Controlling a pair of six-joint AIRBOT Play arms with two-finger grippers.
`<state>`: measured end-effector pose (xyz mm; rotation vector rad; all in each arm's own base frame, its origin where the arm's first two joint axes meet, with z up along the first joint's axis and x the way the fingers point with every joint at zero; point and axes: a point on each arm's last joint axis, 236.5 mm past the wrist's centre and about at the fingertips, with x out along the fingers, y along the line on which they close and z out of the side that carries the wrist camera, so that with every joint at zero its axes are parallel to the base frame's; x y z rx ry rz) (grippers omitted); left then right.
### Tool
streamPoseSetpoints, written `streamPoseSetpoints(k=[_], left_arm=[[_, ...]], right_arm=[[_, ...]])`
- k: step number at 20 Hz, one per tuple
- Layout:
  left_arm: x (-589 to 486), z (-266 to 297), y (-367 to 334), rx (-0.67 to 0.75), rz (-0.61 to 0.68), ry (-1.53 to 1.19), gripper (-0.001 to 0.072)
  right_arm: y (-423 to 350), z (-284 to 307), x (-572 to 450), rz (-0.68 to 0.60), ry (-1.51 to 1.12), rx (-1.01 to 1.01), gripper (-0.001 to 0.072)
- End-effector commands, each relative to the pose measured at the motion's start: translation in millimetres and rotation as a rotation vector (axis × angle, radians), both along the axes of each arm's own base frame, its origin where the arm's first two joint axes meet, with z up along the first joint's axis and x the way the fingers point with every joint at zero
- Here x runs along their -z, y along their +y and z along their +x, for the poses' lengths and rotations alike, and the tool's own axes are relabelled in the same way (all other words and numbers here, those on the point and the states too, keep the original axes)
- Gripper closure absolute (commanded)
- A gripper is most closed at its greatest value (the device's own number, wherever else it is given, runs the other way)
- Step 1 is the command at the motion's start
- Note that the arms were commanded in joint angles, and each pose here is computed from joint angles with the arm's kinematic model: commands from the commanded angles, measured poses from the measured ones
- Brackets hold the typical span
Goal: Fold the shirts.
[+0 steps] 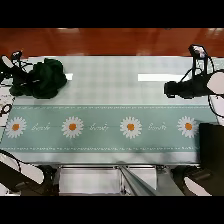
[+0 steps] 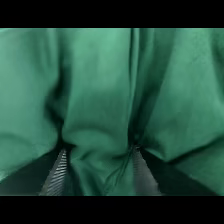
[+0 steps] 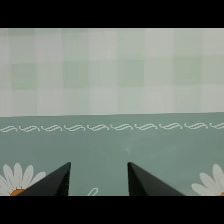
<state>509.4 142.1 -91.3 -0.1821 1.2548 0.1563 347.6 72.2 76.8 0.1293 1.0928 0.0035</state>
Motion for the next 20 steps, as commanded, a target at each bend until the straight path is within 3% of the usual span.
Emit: streamPoseSetpoints(k=[1,4,10,14,20], left_arm=[[8,-15,-17,0.022,-0.035,0.092,0.0679],[-40,2,-33,0.017,-0.079,0.038,0.0682],[-279,50,-104,0.076,-0.238,-0.499,0.0682],[-420,11,-141,0.126,-0.235,-0.82,0.0683],[-586,-95,-197,0.237,-0.231,-1.24,0.0683]], right_arm=[[0,-1,0,0.006,0.003,0.008,0.0301],[1,0,0,0.006,-0.001,0.006,0.0301],[4,-7,-13,0.027,-0.021,-0.007,0.0301],[0,-21,-56,0.045,-0.146,-0.026,0.0301],[-3,-55,-119,0.099,-0.334,-0.044,0.0301]])
